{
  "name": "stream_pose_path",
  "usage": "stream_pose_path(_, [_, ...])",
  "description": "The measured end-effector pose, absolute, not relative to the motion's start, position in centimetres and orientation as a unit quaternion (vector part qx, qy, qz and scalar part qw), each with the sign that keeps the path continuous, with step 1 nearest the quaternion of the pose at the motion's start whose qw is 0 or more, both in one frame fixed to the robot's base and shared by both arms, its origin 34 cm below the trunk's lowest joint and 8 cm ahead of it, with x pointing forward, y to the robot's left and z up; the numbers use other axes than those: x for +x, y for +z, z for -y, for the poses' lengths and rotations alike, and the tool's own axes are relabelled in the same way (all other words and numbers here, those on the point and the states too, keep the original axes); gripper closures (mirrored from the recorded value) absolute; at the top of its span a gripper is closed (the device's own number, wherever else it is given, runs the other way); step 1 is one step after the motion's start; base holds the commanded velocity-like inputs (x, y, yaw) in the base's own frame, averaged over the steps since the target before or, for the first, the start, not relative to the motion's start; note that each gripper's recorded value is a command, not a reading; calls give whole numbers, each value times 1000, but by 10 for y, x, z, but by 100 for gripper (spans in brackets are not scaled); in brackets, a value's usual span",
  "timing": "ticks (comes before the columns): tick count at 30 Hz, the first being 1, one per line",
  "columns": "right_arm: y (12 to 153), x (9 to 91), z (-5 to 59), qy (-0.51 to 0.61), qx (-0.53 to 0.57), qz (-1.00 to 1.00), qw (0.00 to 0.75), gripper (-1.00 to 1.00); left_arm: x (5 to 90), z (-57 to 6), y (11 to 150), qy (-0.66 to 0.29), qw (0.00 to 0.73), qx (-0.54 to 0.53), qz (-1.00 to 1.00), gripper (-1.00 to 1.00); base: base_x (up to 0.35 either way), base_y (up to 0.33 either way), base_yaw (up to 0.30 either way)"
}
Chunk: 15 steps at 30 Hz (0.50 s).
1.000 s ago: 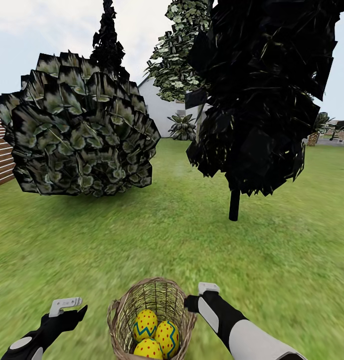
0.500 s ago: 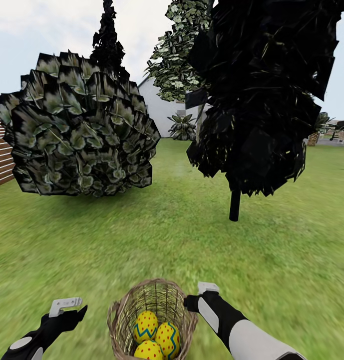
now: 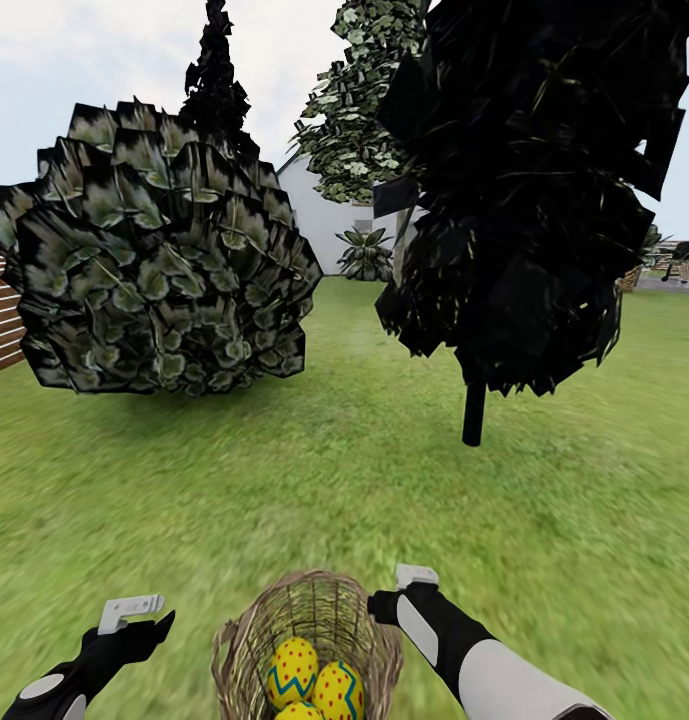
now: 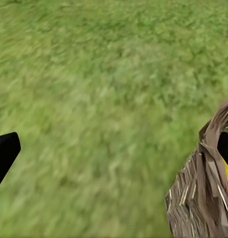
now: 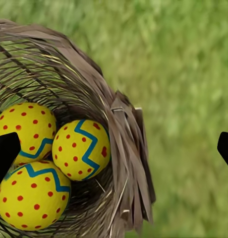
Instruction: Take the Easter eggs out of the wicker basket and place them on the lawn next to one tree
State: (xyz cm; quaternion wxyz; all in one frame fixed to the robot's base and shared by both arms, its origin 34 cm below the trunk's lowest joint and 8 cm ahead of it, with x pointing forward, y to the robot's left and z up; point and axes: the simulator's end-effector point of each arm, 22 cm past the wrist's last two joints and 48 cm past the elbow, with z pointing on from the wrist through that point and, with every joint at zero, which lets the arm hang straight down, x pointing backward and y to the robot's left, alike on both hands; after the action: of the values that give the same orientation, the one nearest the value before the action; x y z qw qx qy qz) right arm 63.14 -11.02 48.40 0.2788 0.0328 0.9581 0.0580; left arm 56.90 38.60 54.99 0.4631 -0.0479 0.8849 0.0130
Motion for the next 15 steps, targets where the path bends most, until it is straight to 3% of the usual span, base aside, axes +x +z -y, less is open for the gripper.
stream_pose_path(15, [483, 631, 110, 58, 33, -958, 278, -100, 573, -385, 555, 13, 475, -48, -879, -100, 12, 5, 0])
